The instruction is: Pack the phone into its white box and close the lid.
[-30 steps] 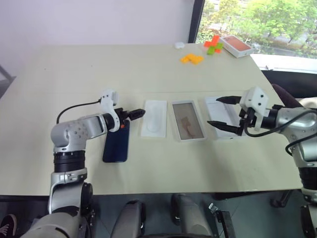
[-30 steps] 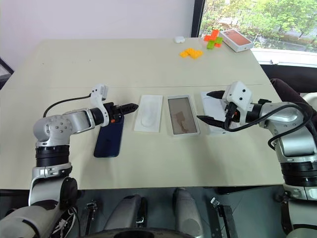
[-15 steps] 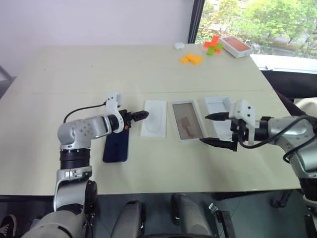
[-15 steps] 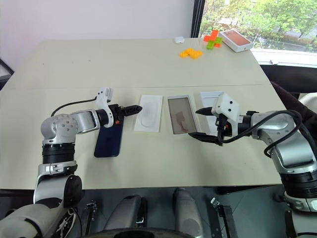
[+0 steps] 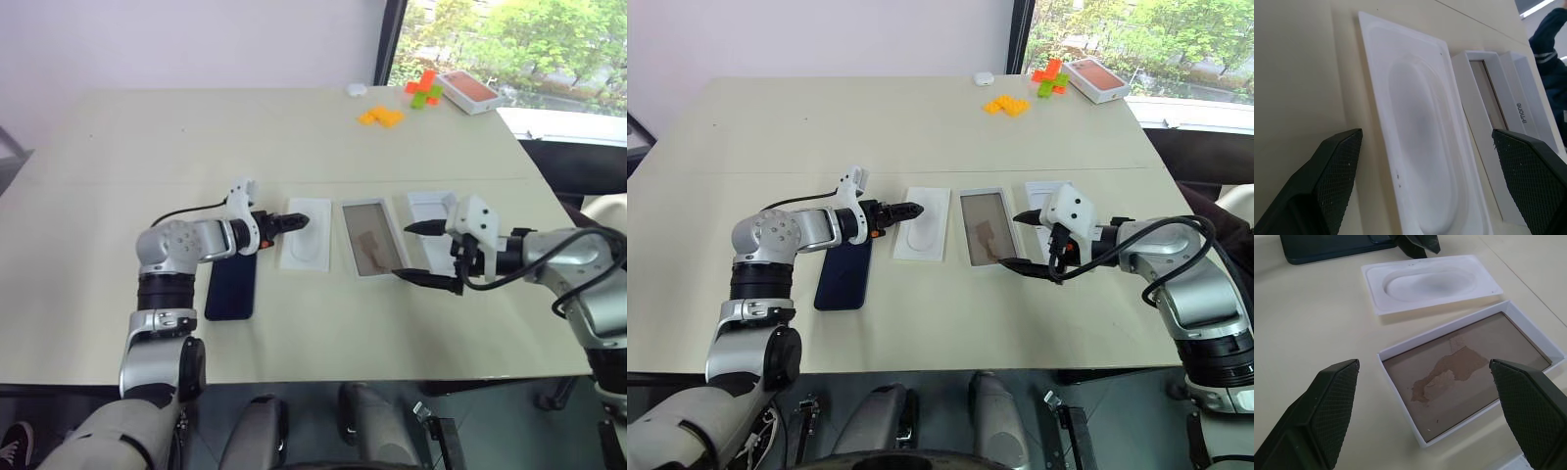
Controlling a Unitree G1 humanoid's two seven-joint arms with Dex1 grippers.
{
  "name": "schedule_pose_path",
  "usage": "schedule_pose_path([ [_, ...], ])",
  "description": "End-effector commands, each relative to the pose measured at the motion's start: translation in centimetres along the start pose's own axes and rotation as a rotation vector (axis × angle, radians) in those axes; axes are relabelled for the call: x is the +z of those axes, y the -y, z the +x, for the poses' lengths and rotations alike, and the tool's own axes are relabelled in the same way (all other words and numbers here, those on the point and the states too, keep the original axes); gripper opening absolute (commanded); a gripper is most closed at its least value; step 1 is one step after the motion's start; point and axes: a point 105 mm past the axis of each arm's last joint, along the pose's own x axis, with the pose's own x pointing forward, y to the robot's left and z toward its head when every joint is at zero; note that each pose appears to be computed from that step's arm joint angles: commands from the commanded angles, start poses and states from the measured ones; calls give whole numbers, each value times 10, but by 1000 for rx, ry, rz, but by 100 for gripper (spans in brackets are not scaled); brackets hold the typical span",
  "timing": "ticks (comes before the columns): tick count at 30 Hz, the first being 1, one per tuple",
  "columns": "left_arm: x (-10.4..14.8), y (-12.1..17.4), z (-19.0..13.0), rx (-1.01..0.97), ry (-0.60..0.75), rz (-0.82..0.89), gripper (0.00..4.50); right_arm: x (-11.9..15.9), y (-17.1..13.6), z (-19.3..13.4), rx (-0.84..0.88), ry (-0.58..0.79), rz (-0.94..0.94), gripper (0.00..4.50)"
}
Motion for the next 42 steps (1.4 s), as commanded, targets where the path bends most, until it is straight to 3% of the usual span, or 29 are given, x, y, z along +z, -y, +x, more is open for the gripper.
schedule_pose_path([
  [1,-4,8,2,-41,-23,-6,447,13,6,-4,-33,39,-49,450],
  [5,-4,9,2,-51,-22,-23,266,15,7,-4,-39,44,-52,450],
  [10,1,10,-1,-67,8,-49,9,15,7,-4,-43,48,-54,450],
  [23,19,11,-29,-160,113,-220,3,9,9,-10,-67,31,-41,450],
  [32,1,70,-5,-233,135,-299,3,-9,10,-30,-50,-26,-4,450],
  [36,-13,73,9,-106,148,-289,3,-19,10,-43,-54,-55,18,450],
  [42,-18,89,25,-126,129,-288,3,-24,8,-49,-61,-73,29,450],
])
